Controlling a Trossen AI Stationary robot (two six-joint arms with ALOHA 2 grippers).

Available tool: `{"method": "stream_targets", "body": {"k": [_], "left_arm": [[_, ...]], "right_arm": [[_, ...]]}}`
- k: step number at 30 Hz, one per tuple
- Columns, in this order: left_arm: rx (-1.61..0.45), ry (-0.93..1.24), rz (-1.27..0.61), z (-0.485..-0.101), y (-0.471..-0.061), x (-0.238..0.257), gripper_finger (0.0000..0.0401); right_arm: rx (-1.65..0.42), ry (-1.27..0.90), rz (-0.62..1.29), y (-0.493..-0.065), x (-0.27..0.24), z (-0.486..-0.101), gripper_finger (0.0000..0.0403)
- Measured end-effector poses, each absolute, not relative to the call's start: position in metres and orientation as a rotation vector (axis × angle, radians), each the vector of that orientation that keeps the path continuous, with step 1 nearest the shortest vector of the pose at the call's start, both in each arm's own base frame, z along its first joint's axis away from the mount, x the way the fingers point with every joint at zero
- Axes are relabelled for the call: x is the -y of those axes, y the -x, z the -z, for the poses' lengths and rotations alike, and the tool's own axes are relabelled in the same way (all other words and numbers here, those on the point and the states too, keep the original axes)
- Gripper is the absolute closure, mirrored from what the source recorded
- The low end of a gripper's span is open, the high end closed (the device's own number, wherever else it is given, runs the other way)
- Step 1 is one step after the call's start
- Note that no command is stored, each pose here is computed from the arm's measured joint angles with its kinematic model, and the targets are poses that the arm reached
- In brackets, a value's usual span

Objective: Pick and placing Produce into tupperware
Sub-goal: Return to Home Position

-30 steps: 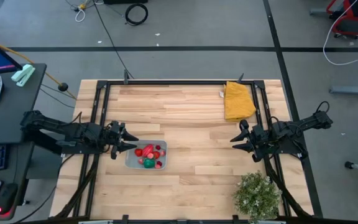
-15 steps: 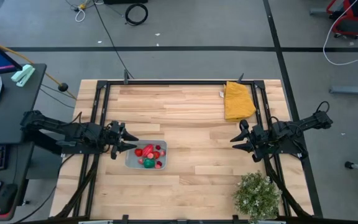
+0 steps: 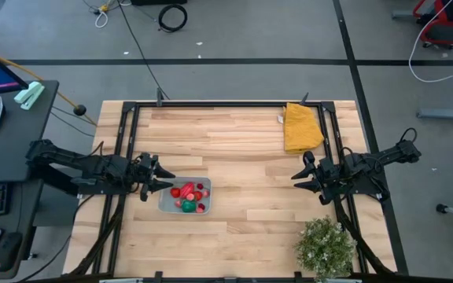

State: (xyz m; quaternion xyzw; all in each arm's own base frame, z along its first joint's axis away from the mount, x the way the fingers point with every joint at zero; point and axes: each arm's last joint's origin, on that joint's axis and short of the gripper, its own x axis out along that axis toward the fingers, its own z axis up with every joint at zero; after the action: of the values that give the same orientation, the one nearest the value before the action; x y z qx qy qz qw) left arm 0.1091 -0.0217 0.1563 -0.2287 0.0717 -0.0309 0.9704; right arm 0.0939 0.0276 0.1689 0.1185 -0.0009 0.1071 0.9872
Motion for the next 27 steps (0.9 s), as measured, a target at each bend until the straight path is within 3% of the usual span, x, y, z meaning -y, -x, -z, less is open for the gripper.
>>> {"method": "stream_targets", "body": {"k": [27], "left_arm": [[-0.145, 0.461, 0.063, -0.1562, -0.1091, 0.0217, 0.0210]], "right_arm": [[0.002, -0.238, -0.215, -0.0939, -0.0276, -0.1689, 0.0273]]}}
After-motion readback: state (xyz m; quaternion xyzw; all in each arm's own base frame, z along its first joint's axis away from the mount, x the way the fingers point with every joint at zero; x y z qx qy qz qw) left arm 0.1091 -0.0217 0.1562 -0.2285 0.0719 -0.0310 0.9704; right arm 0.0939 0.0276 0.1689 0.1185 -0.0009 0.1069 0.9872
